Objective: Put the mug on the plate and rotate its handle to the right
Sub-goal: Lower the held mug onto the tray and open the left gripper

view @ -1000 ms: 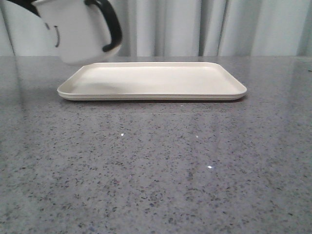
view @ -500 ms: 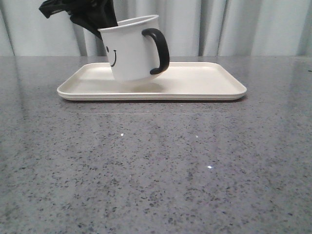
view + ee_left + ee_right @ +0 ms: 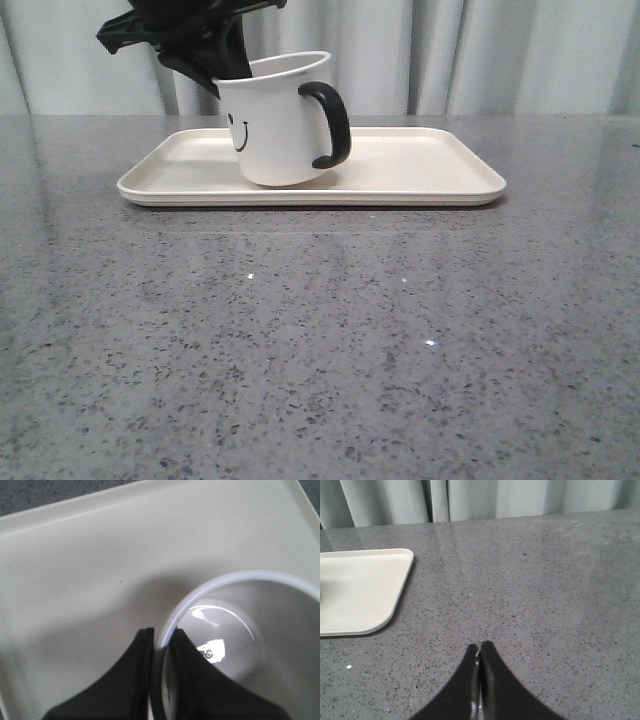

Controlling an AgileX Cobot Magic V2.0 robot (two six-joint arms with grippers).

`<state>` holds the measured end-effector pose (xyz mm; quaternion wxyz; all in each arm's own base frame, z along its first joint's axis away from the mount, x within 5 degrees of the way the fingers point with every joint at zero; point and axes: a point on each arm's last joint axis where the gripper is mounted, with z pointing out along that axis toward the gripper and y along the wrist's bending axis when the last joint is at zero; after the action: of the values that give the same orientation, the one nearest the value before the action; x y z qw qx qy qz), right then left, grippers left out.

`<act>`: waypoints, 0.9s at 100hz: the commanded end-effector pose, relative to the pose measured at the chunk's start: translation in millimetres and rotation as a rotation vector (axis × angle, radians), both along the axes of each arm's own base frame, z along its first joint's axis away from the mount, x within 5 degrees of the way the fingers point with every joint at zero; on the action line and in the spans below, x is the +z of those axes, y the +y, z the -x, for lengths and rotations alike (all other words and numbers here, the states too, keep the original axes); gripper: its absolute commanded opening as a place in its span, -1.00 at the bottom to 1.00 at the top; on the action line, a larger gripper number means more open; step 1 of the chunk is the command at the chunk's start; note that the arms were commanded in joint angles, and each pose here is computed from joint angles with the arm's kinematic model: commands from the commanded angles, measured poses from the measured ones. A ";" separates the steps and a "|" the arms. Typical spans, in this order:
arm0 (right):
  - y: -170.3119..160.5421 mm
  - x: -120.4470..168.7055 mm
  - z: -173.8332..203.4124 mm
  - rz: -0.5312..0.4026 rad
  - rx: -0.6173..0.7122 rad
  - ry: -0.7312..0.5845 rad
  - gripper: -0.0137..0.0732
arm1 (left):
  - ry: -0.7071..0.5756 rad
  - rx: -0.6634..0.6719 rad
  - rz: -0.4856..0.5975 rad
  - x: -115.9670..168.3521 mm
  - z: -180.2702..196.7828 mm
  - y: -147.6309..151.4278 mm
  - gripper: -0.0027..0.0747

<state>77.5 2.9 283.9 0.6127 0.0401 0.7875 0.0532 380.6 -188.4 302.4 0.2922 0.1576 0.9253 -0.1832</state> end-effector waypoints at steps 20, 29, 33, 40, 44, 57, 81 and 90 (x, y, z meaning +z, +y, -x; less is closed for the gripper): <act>-0.7 16.9 -2.6 0.007 -0.007 -0.094 -0.82 | -0.130 0.022 0.085 38.4 4.5 -0.6 -0.11; -0.7 17.5 -2.7 0.007 -0.007 -0.101 -0.82 | -0.130 0.022 0.085 38.4 4.5 -0.6 0.00; -0.6 17.8 -2.8 0.005 -0.007 -0.104 -0.82 | -0.128 0.022 0.084 38.3 4.7 -0.6 0.00; -0.6 18.1 -2.8 0.003 -0.007 -0.108 -0.82 | -0.135 0.022 0.088 41.6 6.3 0.1 0.00; -0.6 18.5 -2.9 0.003 -0.007 -0.111 -0.82 | -0.146 0.022 0.093 45.9 8.1 1.0 0.00; -0.3 19.4 -3.0 -0.001 -0.004 -0.122 -0.82 | -0.210 -0.003 0.095 66.2 18.8 5.8 -0.01; 7.7 29.6 -9.4 0.004 0.087 -0.050 -0.82 | -0.324 -0.013 0.122 104.4 58.4 24.3 -0.13; 11.6 39.6 -19.1 0.025 0.120 -0.024 -0.82 | -0.354 -0.002 0.134 109.0 76.8 33.4 -0.19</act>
<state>85.7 11.2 299.6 0.5949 0.0042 0.7997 0.0807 328.1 -164.1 376.2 0.3912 0.1791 0.8818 -0.1932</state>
